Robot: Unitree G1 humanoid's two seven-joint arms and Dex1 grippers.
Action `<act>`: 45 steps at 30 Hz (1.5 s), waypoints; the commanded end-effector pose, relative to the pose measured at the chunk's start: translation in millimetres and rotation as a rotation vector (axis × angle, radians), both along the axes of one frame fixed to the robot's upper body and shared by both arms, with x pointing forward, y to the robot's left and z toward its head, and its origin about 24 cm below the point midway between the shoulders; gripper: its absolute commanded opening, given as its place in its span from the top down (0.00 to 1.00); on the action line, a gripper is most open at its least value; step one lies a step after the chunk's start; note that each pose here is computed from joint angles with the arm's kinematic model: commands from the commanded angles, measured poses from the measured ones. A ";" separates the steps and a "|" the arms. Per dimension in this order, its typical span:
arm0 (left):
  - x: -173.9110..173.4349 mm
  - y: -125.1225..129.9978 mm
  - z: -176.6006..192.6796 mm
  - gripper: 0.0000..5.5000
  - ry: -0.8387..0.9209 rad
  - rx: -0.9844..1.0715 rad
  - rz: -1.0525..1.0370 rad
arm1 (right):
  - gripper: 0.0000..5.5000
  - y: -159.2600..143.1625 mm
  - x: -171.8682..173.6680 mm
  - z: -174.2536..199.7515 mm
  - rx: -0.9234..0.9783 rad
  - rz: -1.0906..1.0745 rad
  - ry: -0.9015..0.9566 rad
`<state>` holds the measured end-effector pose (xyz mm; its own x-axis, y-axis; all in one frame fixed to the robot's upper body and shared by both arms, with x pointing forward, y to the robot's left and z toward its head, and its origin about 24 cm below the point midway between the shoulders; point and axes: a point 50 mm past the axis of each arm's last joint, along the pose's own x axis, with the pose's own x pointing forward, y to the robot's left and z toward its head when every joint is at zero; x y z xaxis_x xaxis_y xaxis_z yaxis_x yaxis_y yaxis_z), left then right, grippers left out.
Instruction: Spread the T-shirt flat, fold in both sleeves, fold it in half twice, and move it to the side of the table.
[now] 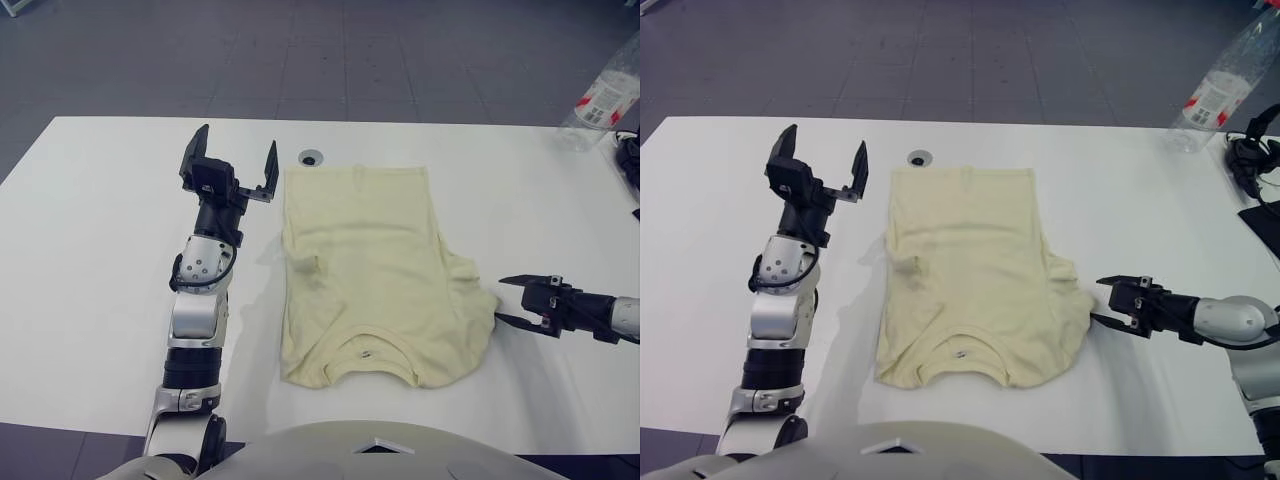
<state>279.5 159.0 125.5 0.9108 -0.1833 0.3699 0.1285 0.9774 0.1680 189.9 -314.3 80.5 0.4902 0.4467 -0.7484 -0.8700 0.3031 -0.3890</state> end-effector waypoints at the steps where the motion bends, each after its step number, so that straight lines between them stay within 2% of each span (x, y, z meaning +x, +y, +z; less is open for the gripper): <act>1: -1.3 3.8 2.8 0.02 -0.002 0.006 0.015 | 0.59 1.7 -8.1 -9.5 -0.005 0.017 0.074; 11: -0.3 3.9 3.6 0.02 0.001 0.007 0.019 | 0.91 4.3 -10.8 -6.1 -0.013 0.052 0.082; 15: -0.1 2.8 3.4 0.02 0.004 0.009 0.013 | 1.00 4.3 -10.7 -6.0 -0.022 0.058 0.082; 20: 0.0 1.7 2.9 0.02 0.010 0.012 0.006 | 1.00 5.5 -10.8 -4.5 -0.034 0.069 0.062; 27: 0.2 0.1 2.1 0.02 0.016 0.014 -0.004 | 1.00 11.2 -1.0 12.1 -0.096 0.129 -0.062; 36: 0.5 -2.4 1.3 0.02 0.023 0.021 -0.016 | 1.00 53.0 11.2 48.3 -0.073 0.307 -0.212; 45: 2.0 -6.7 1.2 0.02 0.029 0.025 -0.031 | 1.00 85.8 19.1 46.2 -0.105 0.455 -0.216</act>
